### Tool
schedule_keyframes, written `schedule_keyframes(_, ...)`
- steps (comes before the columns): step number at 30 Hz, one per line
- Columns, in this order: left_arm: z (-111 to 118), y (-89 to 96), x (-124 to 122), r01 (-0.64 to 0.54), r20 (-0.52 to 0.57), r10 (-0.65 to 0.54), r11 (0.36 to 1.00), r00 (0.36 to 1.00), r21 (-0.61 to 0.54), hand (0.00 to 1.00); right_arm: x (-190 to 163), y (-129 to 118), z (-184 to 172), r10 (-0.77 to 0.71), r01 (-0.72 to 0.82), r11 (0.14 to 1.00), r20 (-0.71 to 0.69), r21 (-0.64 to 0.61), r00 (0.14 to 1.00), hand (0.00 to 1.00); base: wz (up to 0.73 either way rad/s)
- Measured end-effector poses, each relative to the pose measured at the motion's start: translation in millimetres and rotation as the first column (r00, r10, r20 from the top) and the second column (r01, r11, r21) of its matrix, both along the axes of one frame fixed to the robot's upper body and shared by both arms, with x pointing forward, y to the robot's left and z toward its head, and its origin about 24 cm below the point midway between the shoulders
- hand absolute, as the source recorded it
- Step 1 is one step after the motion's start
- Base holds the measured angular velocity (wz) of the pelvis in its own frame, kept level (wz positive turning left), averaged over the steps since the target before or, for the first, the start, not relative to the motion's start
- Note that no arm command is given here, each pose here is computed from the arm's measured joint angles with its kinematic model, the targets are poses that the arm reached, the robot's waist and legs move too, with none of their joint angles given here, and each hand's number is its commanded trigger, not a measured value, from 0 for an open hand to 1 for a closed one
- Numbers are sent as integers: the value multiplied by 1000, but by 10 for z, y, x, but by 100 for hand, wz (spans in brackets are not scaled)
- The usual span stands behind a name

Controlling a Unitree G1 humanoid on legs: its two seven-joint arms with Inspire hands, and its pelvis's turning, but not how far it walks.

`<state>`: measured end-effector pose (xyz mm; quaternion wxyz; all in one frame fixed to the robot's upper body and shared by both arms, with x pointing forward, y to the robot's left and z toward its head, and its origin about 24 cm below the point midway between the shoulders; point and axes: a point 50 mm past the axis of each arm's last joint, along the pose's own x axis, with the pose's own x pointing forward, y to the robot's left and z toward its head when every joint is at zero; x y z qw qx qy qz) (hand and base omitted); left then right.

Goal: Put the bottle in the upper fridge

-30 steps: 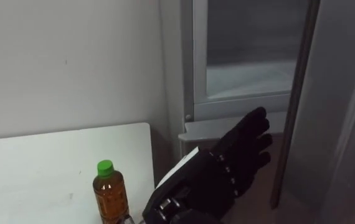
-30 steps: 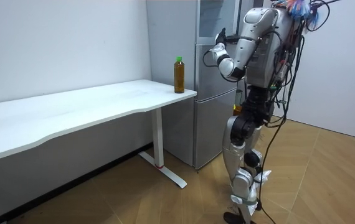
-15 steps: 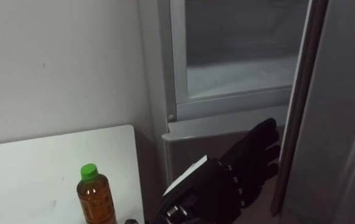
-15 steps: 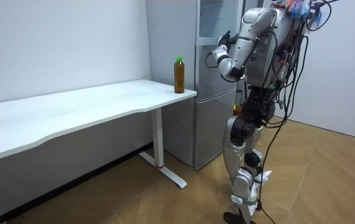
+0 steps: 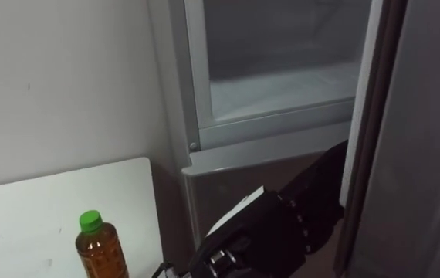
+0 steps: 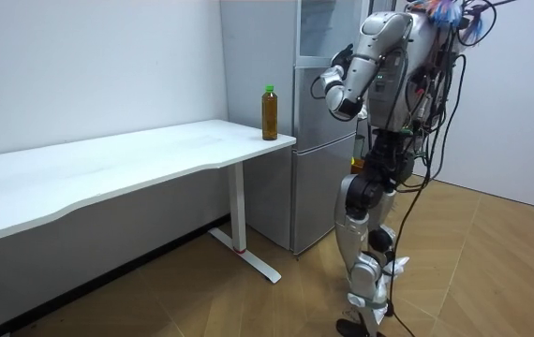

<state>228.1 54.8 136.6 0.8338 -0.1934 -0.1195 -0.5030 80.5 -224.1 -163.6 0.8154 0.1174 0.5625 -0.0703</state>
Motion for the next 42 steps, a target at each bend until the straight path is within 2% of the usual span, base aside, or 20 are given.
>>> schedule_keyframes(13,-17,1,-6,7,21,-7,999,1000,40,0,39,-45,18,-18,18,1000,16,5,1000,0,-7)
schedule_keyframes(30,85,-151,63,72,67,-77,994,995,78,0,58,-142,38,-45,45,999,11,-10,999,0,-8)
schedule_keyframes(42,83,-229,59,123,47,-126,990,991,64,0,68,-126,37,-50,50,999,8,1,999,0,-9)
